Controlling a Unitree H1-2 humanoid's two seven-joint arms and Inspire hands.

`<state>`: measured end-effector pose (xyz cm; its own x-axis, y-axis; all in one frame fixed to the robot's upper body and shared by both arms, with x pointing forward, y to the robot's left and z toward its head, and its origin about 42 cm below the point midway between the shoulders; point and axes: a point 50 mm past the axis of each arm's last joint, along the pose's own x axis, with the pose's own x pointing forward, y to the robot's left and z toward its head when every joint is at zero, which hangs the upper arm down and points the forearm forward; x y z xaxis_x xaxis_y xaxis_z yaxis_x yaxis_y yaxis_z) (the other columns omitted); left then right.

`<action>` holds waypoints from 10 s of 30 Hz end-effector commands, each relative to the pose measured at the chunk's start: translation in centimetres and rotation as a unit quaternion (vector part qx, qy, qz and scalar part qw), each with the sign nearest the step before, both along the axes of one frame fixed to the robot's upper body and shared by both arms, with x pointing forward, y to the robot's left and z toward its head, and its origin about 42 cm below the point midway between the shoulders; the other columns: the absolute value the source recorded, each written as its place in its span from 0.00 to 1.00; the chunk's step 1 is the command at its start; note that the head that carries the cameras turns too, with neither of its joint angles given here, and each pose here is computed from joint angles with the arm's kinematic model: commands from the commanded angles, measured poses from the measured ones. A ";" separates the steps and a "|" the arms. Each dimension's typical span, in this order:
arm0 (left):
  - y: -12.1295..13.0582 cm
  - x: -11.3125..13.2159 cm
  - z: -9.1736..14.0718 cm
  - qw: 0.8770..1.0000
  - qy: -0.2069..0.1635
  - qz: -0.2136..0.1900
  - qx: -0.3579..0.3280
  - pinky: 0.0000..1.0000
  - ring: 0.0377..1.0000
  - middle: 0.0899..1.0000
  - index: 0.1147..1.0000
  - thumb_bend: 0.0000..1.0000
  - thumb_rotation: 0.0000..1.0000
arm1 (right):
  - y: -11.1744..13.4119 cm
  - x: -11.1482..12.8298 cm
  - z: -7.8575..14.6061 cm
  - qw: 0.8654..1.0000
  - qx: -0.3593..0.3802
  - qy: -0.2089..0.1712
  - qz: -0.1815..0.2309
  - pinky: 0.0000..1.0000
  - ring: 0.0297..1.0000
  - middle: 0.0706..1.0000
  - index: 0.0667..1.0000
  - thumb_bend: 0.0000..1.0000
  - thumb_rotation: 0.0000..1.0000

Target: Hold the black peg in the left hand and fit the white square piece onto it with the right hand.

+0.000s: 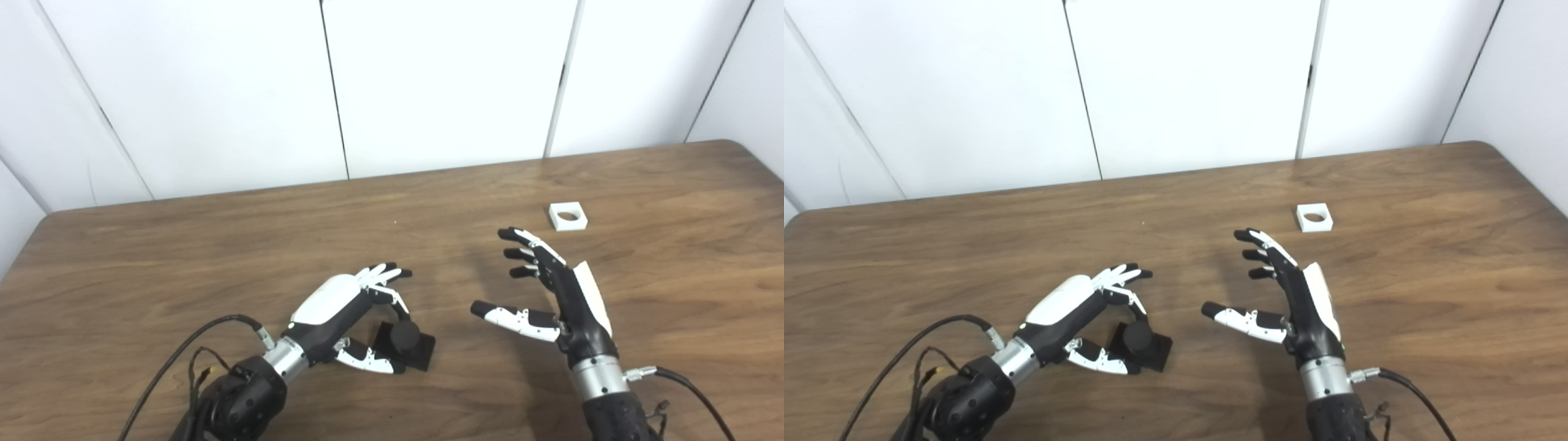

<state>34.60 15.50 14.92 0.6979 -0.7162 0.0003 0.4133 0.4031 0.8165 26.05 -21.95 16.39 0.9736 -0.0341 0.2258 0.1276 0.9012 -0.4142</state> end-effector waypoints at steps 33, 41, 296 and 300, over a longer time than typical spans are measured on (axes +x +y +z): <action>3.2 -0.7 -1.5 0.999 0.023 -0.024 0.012 0.98 0.97 0.88 0.42 0.52 0.05 | -8.0 9.1 11.0 0.956 -0.249 -0.108 -0.110 0.65 0.82 0.87 0.77 0.78 0.30; 3.5 -0.8 -1.6 0.999 0.029 -0.024 0.010 0.97 0.96 0.88 0.42 0.52 0.05 | -10.3 12.4 12.6 0.929 -0.351 -0.062 -0.097 0.69 0.87 0.92 0.79 0.78 0.33; -1.6 -0.8 -2.4 0.998 0.047 0.019 0.025 1.00 1.00 0.94 0.43 0.52 0.07 | 3.0 8.0 20.1 0.778 -0.482 -0.153 0.374 0.86 0.86 0.79 0.44 0.52 0.14; -1.7 -0.8 -2.3 0.998 0.047 0.018 0.024 1.00 1.00 0.94 0.43 0.52 0.07 | 3.6 8.3 19.7 0.767 -0.490 -0.145 0.389 0.87 0.86 0.79 0.44 0.52 0.14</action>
